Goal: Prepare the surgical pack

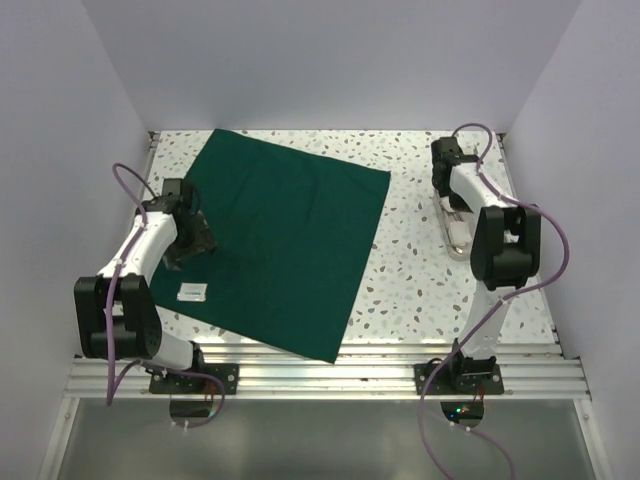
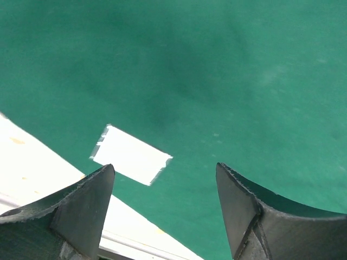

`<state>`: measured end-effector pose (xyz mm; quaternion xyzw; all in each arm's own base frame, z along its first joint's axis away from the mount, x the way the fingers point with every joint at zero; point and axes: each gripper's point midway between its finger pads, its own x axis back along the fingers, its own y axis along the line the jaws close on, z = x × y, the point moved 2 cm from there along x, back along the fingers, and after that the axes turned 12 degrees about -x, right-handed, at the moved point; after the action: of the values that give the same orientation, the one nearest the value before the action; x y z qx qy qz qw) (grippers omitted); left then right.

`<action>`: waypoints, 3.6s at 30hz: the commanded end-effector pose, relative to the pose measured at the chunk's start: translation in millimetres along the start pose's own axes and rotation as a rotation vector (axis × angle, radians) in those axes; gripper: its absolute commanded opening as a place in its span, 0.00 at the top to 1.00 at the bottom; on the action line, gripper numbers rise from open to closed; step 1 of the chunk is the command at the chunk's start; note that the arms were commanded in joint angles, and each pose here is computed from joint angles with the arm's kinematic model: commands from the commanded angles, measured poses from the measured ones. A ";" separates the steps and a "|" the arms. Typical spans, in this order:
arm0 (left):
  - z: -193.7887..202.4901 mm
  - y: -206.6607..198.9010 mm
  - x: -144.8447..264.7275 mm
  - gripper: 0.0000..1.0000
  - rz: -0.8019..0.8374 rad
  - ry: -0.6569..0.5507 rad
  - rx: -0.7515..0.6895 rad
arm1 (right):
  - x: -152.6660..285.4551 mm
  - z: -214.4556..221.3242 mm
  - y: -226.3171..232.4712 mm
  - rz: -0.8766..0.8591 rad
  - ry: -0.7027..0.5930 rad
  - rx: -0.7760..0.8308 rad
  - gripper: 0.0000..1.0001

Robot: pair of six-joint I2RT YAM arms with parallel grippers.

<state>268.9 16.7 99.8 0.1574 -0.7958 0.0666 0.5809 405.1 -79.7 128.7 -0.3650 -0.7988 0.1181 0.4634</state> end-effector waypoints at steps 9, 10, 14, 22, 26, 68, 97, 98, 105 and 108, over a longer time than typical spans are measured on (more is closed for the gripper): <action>7.6 37.0 -8.1 0.21 -0.152 0.071 0.117 | 17.3 -14.1 12.0 -0.078 0.016 -0.079 0.43; 9.3 37.6 -9.8 0.21 -0.158 0.085 0.118 | 26.7 -15.1 9.6 -0.096 0.030 -0.086 0.40; 17.7 37.0 -15.7 0.25 -0.165 0.123 0.128 | 72.0 -16.6 29.6 -0.277 0.028 -0.123 0.34; 29.3 40.3 -22.7 0.30 -0.216 0.201 0.166 | 169.3 -1.6 103.3 -0.687 -0.006 -0.025 0.29; 39.6 34.6 -23.7 0.28 -0.204 0.259 0.218 | 191.5 19.5 131.3 -0.819 0.048 0.025 0.29; 45.7 39.5 -41.2 0.21 0.011 0.362 0.694 | 228.2 59.1 164.8 -1.125 0.133 0.096 0.28; 39.3 45.1 -57.9 0.21 -0.024 0.416 0.801 | 228.9 60.0 173.0 -1.149 0.145 0.108 0.28; 39.1 45.6 -58.2 0.23 -0.026 0.415 0.799 | 228.4 59.6 172.8 -1.149 0.145 0.106 0.28; 43.7 46.9 -59.6 0.30 -0.039 0.422 0.798 | 229.9 57.3 174.5 -1.155 0.144 0.104 0.28; 46.3 45.4 -60.7 0.33 -0.032 0.427 0.792 | 230.3 57.0 174.1 -1.156 0.143 0.104 0.28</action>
<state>227.3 50.9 32.8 0.3507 -0.5700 0.3867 0.6345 364.2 202.0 142.7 0.1257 -0.8218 -0.1306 0.5402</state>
